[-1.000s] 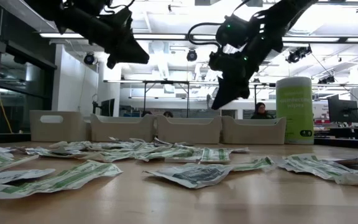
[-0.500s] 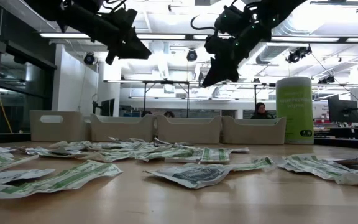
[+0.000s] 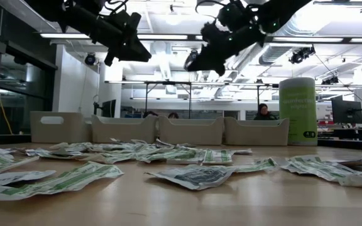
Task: Pick & Place First Aid Supplies
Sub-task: Put the orange ointment pack into the middle left gray bin
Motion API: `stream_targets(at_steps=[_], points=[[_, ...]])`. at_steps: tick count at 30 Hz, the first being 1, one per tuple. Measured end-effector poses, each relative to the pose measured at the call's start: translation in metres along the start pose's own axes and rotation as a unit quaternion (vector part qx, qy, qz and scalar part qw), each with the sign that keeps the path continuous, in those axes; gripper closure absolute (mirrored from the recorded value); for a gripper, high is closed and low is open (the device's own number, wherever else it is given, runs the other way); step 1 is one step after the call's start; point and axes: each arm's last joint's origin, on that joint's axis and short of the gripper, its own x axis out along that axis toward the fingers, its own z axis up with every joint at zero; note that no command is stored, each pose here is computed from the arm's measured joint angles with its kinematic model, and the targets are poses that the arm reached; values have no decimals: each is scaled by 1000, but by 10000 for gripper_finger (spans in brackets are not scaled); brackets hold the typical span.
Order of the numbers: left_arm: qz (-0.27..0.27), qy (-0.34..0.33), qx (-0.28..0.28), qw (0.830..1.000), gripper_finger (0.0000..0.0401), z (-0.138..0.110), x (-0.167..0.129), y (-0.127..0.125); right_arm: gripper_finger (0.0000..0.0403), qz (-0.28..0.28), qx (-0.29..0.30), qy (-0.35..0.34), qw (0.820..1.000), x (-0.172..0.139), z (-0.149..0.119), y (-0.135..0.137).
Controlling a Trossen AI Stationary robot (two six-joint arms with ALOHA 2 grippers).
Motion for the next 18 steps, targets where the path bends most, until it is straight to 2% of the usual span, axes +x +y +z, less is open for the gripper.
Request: stream_targets(at_steps=[5,14,18], points=[[21,-16,8,1000,314,4,-4,1,402,11,17,-39,999,24,-5,-7],[22,-14,40,999,314,10,-22,2,403,15,44,-42,998,61,-29,-19],[26,6,45,999,314,8,-31,4,403,20,42,-36,998,80,-23,-20]])
